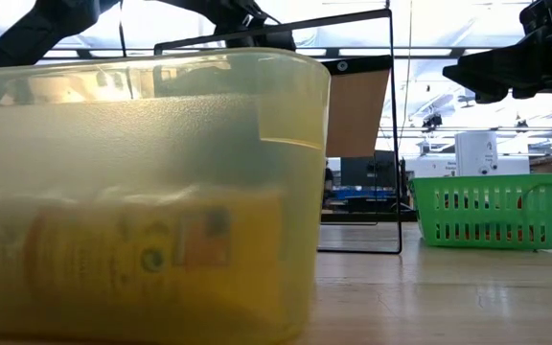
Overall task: Pick & Place Office Desk Supplies
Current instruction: Put the blue bin on the shelf, then put the green bin on the shelf
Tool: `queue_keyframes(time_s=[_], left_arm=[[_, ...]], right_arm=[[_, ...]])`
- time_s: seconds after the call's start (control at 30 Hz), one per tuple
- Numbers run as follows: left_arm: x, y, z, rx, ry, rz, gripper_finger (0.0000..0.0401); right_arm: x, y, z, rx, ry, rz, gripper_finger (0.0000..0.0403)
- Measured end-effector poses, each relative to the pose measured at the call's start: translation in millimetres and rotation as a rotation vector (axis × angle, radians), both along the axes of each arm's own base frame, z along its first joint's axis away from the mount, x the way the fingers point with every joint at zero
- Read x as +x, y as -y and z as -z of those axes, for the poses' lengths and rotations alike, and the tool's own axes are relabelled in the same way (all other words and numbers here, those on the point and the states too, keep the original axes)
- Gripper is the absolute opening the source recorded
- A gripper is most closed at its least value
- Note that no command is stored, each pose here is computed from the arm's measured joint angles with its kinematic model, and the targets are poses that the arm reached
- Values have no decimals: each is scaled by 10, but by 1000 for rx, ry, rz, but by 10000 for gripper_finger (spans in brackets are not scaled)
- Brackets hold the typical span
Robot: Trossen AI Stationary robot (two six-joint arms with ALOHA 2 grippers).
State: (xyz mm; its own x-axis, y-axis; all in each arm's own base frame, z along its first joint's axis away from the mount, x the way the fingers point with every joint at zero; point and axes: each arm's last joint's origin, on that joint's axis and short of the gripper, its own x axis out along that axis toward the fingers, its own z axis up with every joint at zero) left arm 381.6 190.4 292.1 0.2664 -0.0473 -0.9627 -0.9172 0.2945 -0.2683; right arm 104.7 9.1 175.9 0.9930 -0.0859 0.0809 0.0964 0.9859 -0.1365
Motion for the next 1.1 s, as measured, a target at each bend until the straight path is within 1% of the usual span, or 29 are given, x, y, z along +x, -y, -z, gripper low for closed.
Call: queue_keyframes(time_s=[0.13,0.37,0.47,0.53,0.6,0.7,0.83,0.97,1.1], left_arm=[[4,8,0,-5,2,-1,44],[-3,5,-6,-5,0,-2,105],[-33,23,-72,4,11,5,125],[-75,41,-160,29,26,30,135],[-123,80,-262,65,40,80,141],[-158,216,-395,140,42,149,145],[-186,454,-586,283,31,203,145],[-211,763,-766,439,22,273,145],[-233,1154,-763,546,34,360,145]], right_arm=[[0,0,0,0,0,0,206],[0,0,0,0,0,-1,206],[0,0,0,0,0,0,206],[0,0,0,0,0,-1,206],[0,0,0,0,0,0,206],[0,-1,0,0,0,-1,206],[0,0,0,0,0,0,206],[0,0,0,0,0,-1,206],[0,0,0,0,0,0,206]])
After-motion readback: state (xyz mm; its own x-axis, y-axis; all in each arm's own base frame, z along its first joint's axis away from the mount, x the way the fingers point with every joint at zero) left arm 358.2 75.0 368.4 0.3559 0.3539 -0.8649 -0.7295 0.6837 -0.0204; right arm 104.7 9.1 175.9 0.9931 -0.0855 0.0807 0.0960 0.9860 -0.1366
